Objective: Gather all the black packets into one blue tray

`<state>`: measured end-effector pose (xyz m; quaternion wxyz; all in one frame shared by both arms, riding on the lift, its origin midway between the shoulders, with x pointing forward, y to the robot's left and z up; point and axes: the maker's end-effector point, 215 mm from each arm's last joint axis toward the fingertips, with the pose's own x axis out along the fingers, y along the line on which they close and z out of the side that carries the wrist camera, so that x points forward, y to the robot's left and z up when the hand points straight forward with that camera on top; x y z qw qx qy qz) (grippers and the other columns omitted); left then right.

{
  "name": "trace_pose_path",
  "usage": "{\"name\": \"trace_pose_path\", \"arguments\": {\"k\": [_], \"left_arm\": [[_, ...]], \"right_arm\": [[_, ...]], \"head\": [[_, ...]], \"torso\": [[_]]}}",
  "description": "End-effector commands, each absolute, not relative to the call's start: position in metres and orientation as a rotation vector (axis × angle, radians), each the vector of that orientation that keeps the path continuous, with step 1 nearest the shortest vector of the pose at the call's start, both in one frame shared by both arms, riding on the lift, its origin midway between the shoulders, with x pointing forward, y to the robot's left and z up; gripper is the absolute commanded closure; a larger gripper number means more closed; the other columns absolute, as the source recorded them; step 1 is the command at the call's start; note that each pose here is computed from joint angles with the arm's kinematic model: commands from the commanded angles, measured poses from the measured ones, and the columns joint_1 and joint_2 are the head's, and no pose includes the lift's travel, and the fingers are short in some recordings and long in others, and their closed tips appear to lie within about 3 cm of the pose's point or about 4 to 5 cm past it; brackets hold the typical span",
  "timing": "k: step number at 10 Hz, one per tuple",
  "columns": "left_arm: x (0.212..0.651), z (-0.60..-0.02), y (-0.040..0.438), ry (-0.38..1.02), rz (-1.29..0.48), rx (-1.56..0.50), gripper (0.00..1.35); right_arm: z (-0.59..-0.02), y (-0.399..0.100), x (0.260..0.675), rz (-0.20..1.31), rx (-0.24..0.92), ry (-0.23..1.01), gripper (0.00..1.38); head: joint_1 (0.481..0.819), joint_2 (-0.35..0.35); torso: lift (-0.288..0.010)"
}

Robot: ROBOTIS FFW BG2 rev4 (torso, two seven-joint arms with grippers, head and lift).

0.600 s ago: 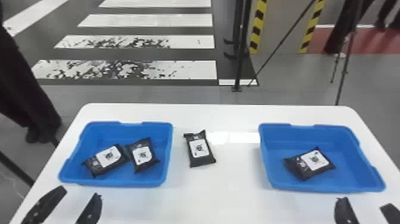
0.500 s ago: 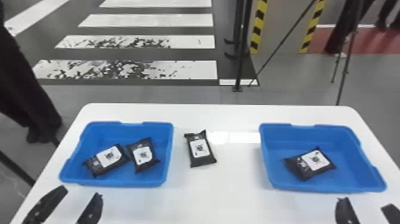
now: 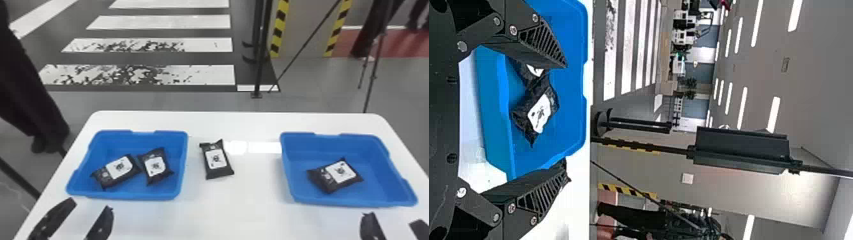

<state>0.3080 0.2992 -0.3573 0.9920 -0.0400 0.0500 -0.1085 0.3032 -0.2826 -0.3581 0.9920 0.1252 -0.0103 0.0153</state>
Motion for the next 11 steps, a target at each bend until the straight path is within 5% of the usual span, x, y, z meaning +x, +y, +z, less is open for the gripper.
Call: {"name": "trace_pose_path", "arguments": {"k": [1,7,11], "left_arm": [[0.311,-0.359,0.293,0.108,-0.233,-0.076,0.3],[0.387,-0.372,0.26,0.167,-0.368,0.077,0.3],[0.467,-0.394,0.154,0.149,-0.641,0.062,0.3]], "right_arm": [[-0.361,-0.282,0.303,0.031,0.254,-0.017,0.15],[-0.365,-0.274,0.313,0.038,0.284,-0.025,0.15],[-0.366,-0.275,0.314,0.035,0.29,-0.027,0.15]], "head": [[0.695,0.033],[0.695,-0.008],[0.695,-0.098]], "torso": [[-0.11],[-0.11],[-0.11]]}}
